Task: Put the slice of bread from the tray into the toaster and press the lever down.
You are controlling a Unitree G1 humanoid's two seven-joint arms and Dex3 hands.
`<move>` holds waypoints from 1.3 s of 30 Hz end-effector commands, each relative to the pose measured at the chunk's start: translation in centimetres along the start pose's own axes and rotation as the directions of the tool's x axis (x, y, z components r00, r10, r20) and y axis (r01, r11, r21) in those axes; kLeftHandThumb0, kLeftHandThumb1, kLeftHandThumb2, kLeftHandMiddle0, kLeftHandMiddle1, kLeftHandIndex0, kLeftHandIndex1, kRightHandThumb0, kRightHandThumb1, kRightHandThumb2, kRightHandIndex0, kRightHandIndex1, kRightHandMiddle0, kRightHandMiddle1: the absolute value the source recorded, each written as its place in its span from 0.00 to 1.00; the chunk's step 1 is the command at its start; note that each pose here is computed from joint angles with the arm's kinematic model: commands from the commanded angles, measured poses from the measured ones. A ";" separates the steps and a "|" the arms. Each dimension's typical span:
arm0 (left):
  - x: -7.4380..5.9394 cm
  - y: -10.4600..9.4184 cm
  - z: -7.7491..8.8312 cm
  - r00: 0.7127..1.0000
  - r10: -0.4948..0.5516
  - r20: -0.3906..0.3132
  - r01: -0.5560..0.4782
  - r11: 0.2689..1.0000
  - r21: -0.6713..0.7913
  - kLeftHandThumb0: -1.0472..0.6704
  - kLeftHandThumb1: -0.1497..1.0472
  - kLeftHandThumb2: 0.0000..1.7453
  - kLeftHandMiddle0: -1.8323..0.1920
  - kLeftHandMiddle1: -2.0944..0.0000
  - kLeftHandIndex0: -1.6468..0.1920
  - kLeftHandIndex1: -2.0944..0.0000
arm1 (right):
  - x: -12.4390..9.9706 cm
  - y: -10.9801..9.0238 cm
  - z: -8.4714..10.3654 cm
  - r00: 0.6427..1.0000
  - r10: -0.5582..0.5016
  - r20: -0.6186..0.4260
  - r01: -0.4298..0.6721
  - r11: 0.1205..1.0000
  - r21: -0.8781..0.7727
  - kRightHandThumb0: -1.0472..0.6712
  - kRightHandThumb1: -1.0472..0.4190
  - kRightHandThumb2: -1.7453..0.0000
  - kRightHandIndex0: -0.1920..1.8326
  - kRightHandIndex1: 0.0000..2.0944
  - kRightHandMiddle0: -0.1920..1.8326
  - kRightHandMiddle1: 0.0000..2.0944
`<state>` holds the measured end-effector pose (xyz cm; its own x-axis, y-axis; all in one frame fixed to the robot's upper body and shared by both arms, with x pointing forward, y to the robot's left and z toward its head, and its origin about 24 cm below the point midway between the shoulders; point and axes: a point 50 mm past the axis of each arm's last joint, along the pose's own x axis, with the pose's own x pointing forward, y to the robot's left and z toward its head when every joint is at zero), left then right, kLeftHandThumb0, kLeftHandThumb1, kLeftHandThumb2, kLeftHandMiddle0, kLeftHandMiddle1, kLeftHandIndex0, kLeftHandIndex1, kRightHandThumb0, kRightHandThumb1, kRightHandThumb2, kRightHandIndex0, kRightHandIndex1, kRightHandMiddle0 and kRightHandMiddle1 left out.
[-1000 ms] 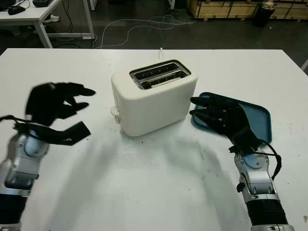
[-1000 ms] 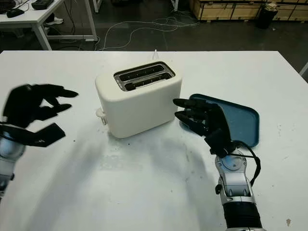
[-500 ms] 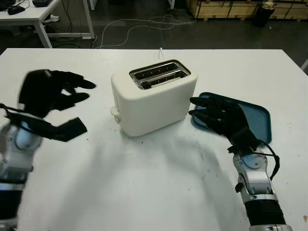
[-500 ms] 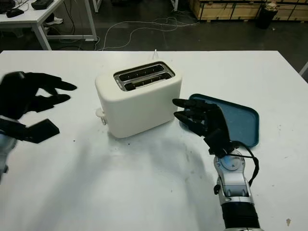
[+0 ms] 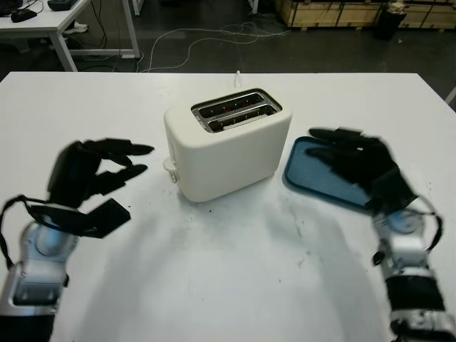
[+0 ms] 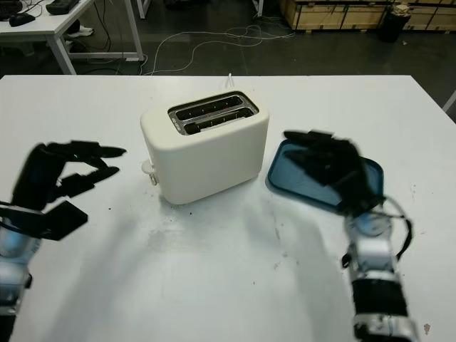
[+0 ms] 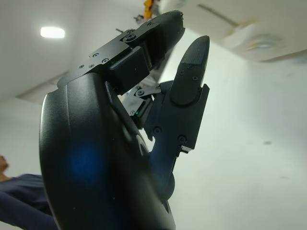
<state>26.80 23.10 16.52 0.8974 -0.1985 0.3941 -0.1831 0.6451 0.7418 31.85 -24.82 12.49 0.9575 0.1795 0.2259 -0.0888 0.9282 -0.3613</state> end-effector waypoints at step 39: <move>5.8 2.3 1.4 0.979 -0.197 0.050 0.175 0.941 0.291 0.40 0.76 0.00 0.39 0.64 0.21 0.98 | 7.6 -1.0 6.2 0.963 0.247 -0.105 -0.259 0.749 -0.610 0.27 0.17 1.00 0.59 0.09 0.57 0.01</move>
<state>31.00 22.36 21.06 0.8966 -0.3472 0.2749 -0.1316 0.3838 0.9140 37.42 -22.25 19.41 0.9312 0.3642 0.0141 -0.1675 0.4620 -0.8710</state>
